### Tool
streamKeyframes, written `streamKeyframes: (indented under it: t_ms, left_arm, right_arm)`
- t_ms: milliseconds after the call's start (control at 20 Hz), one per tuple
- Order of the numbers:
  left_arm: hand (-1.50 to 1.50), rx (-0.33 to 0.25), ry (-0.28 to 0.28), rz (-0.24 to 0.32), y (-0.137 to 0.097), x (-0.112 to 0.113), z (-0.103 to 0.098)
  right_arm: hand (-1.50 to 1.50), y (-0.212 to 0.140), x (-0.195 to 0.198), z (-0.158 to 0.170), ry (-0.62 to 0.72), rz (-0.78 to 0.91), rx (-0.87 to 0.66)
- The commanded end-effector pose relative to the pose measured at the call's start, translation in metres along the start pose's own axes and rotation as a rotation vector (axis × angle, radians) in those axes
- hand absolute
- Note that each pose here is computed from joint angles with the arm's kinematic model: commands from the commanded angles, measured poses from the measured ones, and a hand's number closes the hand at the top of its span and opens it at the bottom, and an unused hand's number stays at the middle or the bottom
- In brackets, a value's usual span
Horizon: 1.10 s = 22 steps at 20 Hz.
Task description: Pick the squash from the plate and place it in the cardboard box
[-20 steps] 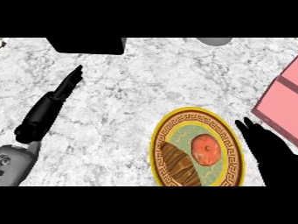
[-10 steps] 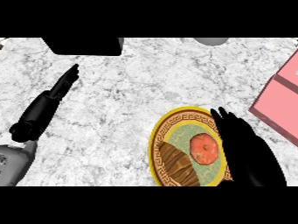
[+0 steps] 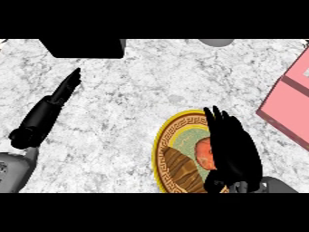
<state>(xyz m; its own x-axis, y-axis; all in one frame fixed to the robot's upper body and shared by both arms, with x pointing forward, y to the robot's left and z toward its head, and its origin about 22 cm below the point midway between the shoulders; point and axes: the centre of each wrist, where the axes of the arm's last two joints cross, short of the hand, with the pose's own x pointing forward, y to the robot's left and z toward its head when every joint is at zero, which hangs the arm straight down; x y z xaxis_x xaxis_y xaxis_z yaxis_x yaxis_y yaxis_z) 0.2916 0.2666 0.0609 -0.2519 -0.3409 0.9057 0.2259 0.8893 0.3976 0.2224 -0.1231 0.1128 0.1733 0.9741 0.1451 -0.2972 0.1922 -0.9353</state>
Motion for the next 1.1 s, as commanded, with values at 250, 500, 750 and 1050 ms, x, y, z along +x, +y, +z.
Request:
streamKeyframes:
  t_ms: [250,500,750,1050]
  left_arm:
    - [0.0,0.006,0.002,0.0,-0.003,0.007,0.005]
    - [0.0,0.005,-0.009,0.006,0.007,0.016,-0.002]
    - [0.0,0.017,0.004,-0.006,-0.005,0.001,-0.005]
    - [0.0,0.012,0.006,-0.01,0.0,-0.001,0.0]
  right_arm:
    - [-1.5,0.015,0.017,0.002,0.205,0.067,0.049]
    - [-1.5,0.016,0.013,-0.024,0.194,0.037,0.059]
    - [-1.5,0.037,0.023,-0.031,0.229,0.09,0.058]
    - [-1.5,0.037,-0.007,-0.032,0.282,0.095,0.061]
